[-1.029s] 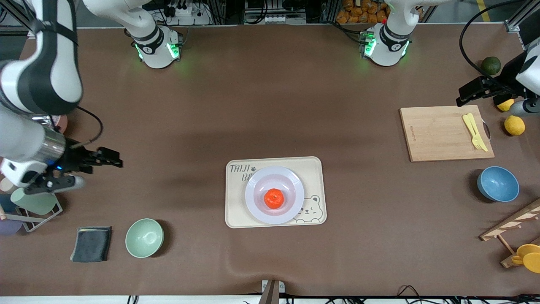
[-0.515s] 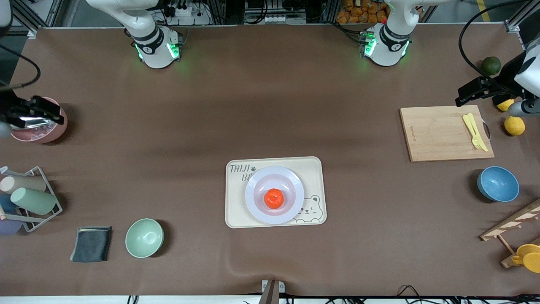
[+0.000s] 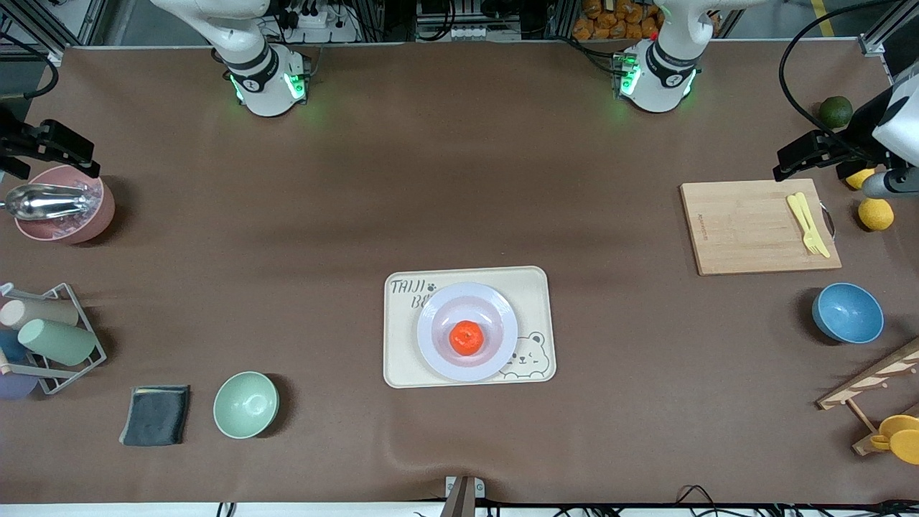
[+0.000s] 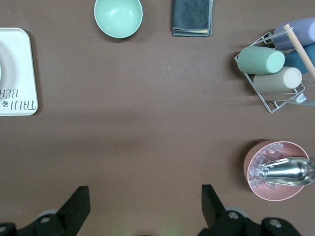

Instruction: Place orange and plate with both arms

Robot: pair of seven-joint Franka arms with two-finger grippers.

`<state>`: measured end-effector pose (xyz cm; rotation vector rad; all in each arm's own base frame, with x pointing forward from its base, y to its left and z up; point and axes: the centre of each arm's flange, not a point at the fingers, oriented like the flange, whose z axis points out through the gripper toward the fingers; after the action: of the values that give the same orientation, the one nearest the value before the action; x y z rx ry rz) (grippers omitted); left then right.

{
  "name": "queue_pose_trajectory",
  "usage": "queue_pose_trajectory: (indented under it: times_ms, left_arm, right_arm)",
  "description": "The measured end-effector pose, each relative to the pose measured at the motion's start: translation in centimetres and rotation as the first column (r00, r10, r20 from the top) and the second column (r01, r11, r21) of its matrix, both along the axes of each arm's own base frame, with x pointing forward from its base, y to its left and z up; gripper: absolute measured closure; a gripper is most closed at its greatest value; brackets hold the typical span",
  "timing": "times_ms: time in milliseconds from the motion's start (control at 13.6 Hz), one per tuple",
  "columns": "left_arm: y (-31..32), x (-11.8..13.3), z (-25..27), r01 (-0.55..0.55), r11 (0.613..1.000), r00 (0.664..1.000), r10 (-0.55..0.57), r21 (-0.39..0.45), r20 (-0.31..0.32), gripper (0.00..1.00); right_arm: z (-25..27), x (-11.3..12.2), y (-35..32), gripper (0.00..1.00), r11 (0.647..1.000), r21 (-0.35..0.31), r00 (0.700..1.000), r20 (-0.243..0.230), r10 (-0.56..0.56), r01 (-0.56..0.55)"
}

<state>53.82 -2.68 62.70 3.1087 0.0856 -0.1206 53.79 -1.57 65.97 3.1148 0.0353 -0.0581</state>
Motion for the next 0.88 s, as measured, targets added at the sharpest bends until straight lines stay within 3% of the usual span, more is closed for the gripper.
queue_pose_trajectory:
  times_ms: [294,882]
  left_arm:
    - [0.0,0.0,0.0,-0.001,1.000,1.000,0.001,0.000,0.000,0.00]
    - [-0.5,0.1,0.3,0.009,1.000,1.000,-0.009,0.002,0.017,0.00]
  right_arm:
    - [-0.3,0.1,-1.8,0.00,0.998,0.047,0.999,0.004,-0.036,0.036]
    - [-1.8,0.4,-1.1,0.00,0.998,0.049,1.000,-0.010,-0.024,0.024]
